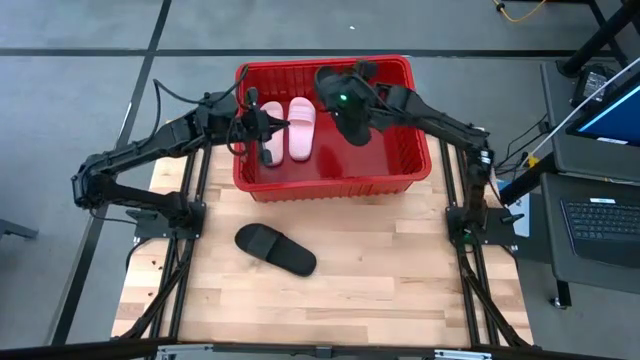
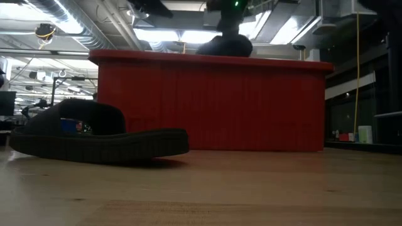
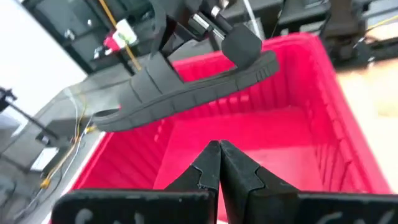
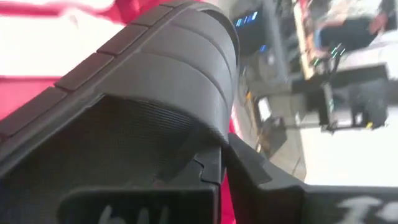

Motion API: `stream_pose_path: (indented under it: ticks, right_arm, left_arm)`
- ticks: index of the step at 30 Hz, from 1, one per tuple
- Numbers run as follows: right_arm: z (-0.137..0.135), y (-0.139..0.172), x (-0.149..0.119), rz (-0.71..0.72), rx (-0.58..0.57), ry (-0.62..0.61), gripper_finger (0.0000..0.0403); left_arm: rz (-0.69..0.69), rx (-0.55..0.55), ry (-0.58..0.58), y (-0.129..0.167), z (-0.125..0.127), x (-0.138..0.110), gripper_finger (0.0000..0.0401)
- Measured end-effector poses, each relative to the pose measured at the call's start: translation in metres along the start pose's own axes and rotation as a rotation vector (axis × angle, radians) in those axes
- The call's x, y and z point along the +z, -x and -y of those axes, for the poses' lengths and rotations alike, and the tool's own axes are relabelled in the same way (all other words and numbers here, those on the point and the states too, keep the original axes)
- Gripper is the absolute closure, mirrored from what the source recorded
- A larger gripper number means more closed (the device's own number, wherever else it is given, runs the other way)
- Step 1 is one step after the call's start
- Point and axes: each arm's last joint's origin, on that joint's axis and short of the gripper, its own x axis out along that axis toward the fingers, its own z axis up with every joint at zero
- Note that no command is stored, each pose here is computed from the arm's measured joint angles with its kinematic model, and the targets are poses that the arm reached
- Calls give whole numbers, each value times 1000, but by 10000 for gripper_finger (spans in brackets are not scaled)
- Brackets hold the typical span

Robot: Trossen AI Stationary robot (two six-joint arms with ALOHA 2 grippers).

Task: Pick and place slides into bin
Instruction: Put the right black slide into the red bin

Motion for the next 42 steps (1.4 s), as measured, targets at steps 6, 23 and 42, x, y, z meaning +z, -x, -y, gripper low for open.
stream_pose_path:
  ticks: [6,23,42]
  right_arm:
    - [-18,-39,4,-144,70,52,391]
    - [-36,-105,-5,-237,175,-76,391]
    - [-69,-173,-22,-373,227,-147,391]
  left_arm:
    - [-32,36,14,0,-10,-6,398]
    - [-54,48,21,0,-14,-10,398]
    - [-52,49,21,0,-14,-10,398]
